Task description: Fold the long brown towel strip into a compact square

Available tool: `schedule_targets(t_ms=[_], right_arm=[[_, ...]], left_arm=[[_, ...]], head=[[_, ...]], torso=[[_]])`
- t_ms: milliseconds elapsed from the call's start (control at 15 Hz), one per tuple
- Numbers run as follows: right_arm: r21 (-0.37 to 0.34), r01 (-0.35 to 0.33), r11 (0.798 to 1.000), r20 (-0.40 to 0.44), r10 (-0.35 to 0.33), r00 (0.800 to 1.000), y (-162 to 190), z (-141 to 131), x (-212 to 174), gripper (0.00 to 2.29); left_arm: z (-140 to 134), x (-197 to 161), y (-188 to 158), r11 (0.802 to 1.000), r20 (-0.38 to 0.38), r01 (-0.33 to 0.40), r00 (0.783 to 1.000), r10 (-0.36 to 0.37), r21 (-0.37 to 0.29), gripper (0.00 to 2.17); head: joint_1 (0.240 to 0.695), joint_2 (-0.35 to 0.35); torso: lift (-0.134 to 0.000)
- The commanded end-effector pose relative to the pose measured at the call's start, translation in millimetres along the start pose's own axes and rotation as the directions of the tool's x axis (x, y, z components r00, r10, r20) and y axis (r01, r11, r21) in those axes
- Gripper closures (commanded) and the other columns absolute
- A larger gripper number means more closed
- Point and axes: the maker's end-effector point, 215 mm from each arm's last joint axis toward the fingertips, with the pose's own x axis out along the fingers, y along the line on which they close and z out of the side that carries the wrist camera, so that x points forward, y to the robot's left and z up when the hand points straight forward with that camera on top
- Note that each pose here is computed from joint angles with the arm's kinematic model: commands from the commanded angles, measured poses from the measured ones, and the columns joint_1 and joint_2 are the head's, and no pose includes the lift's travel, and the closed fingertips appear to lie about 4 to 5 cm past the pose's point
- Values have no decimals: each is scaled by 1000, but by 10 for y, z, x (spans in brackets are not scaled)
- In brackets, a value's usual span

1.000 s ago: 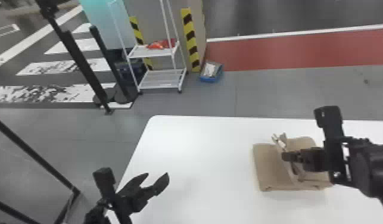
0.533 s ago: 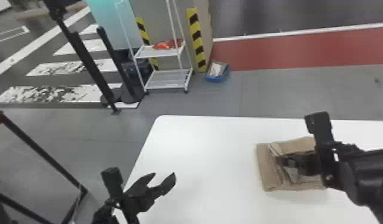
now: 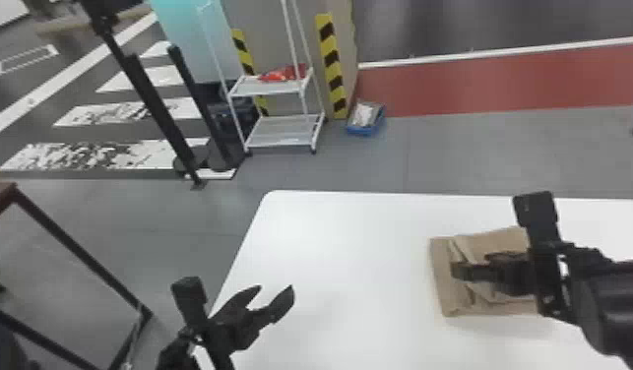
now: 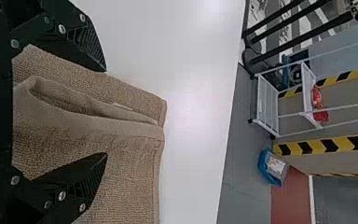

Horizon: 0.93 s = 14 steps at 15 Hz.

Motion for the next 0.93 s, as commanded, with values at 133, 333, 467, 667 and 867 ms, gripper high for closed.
schedule_targets(t_ms=[133, 333, 467, 667, 867], right_arm=[[70, 6, 998, 94, -13, 995, -199, 122, -174, 562], [97, 42, 994, 88, -51, 995, -360, 83, -215, 1683], [79, 60, 995, 73, -66, 995, -401, 101, -194, 1720], [16, 52, 999, -13, -52, 999, -264, -97, 15, 1720], [-38, 34, 999, -60, -37, 998, -106, -230, 169, 1720]], left_arm=[[10, -6, 15, 1000, 2, -2, 1000, 2, 3, 80], [15, -3, 20, 1000, 2, -2, 1000, 2, 4, 80], [9, 1, 22, 1000, 1, -2, 1000, 2, 2, 80], [12, 7, 37, 1000, 0, -4, 1000, 4, 3, 80], [7, 3, 49, 1000, 2, -6, 1000, 6, 3, 80]], head=[[695, 325], [695, 302], [695, 286], [695, 283], [695, 307]], torso=[[0], [0], [0], [0], [0]])
